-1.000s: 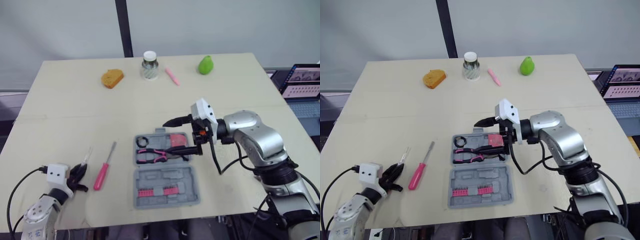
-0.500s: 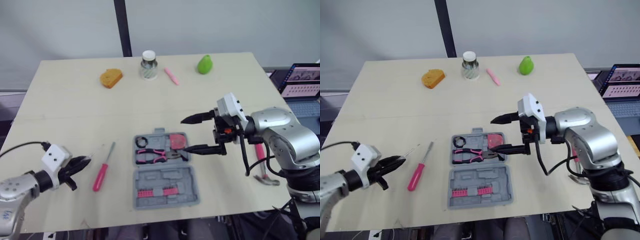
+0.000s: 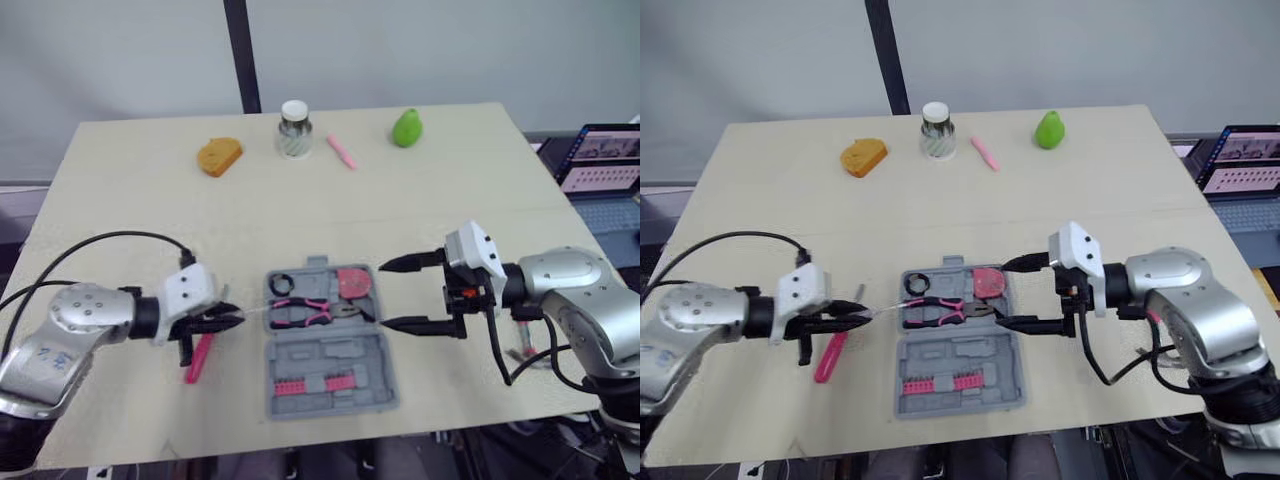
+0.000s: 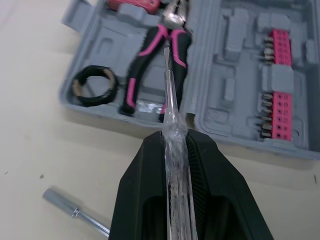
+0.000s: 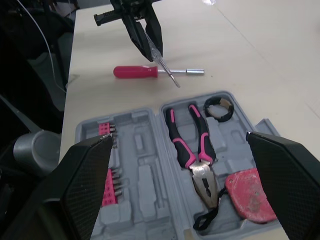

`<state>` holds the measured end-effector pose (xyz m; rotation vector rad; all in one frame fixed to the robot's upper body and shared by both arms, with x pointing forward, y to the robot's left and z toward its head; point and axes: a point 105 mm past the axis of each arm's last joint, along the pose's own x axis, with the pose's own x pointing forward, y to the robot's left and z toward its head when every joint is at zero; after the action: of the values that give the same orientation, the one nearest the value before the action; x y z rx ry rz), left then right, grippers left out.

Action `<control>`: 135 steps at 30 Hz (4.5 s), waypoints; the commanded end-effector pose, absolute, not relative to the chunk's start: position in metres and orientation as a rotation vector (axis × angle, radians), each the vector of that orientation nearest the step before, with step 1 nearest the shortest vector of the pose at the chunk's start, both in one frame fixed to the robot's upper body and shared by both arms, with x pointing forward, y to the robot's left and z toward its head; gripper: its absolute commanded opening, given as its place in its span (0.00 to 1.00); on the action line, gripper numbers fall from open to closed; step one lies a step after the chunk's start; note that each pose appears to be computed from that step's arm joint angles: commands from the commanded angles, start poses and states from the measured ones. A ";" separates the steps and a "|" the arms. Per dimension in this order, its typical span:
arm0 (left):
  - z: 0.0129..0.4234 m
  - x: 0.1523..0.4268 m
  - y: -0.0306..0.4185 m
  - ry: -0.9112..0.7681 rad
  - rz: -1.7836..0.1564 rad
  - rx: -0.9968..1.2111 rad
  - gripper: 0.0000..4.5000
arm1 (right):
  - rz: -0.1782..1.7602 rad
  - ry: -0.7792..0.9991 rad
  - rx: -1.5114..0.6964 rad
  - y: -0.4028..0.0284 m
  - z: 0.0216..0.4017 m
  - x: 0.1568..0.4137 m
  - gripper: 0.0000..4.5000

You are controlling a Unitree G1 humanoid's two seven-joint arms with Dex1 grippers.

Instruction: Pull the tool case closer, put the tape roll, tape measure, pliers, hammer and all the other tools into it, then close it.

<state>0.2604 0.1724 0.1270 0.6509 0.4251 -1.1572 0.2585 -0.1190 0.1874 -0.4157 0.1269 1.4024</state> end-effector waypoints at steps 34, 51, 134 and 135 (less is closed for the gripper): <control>0.111 0.259 0.073 0.407 -1.294 0.761 0.02 | 1.300 0.259 -0.521 -0.150 0.172 0.244 1.00; 0.102 0.262 0.060 0.446 -1.285 0.756 0.02 | 1.273 0.279 -0.522 -0.156 0.172 0.240 1.00; 0.092 0.268 0.045 0.477 -1.305 0.735 0.13 | 1.230 0.266 -0.497 -0.157 0.171 0.237 1.00; 0.093 0.269 0.046 0.474 -1.304 0.735 0.25 | 1.230 0.267 -0.497 -0.157 0.171 0.237 1.00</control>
<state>0.2681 0.0497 0.0820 0.7351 0.5205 -1.2952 0.2385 -0.1580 0.1608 -0.4686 0.3110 1.2337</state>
